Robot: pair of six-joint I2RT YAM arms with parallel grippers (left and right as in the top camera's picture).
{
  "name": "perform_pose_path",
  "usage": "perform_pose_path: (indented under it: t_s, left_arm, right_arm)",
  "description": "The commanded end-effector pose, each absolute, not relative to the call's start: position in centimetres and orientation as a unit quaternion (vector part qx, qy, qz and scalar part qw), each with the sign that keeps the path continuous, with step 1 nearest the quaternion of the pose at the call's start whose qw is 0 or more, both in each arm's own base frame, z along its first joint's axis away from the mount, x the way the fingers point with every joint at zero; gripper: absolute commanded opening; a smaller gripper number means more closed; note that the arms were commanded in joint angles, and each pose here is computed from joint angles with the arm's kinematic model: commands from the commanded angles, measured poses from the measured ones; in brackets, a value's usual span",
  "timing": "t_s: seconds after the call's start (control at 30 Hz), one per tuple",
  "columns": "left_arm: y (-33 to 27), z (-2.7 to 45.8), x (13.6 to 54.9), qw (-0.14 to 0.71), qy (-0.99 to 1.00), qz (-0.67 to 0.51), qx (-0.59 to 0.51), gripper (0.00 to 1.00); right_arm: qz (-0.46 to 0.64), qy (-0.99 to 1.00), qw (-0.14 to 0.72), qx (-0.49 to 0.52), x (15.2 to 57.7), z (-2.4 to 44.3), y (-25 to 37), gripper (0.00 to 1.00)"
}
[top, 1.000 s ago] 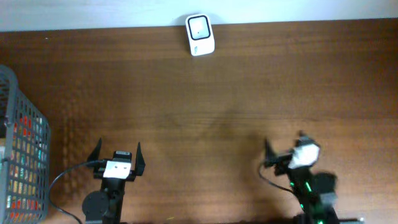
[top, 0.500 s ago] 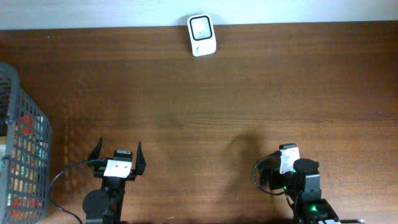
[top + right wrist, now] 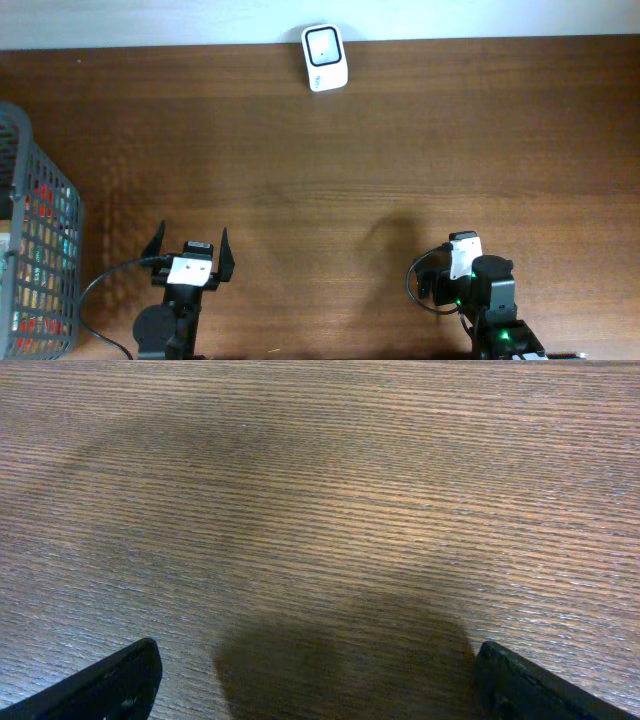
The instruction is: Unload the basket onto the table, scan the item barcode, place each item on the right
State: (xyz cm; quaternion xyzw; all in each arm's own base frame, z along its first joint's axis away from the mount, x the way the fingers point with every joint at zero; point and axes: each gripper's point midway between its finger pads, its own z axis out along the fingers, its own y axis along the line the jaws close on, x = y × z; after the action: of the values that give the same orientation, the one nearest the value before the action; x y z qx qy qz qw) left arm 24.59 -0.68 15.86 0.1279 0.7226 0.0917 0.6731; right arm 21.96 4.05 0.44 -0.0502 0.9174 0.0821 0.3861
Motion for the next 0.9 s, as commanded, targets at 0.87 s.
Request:
perform_pose_path:
  t_s: [0.87]
  left_arm:
    - [-0.7, 15.6, 24.6, 0.673, 0.724, 0.088, 0.125, 0.99]
  right_arm:
    - [0.002, 0.902, 0.418, -0.105, 23.1, 1.2, 2.4, 0.98]
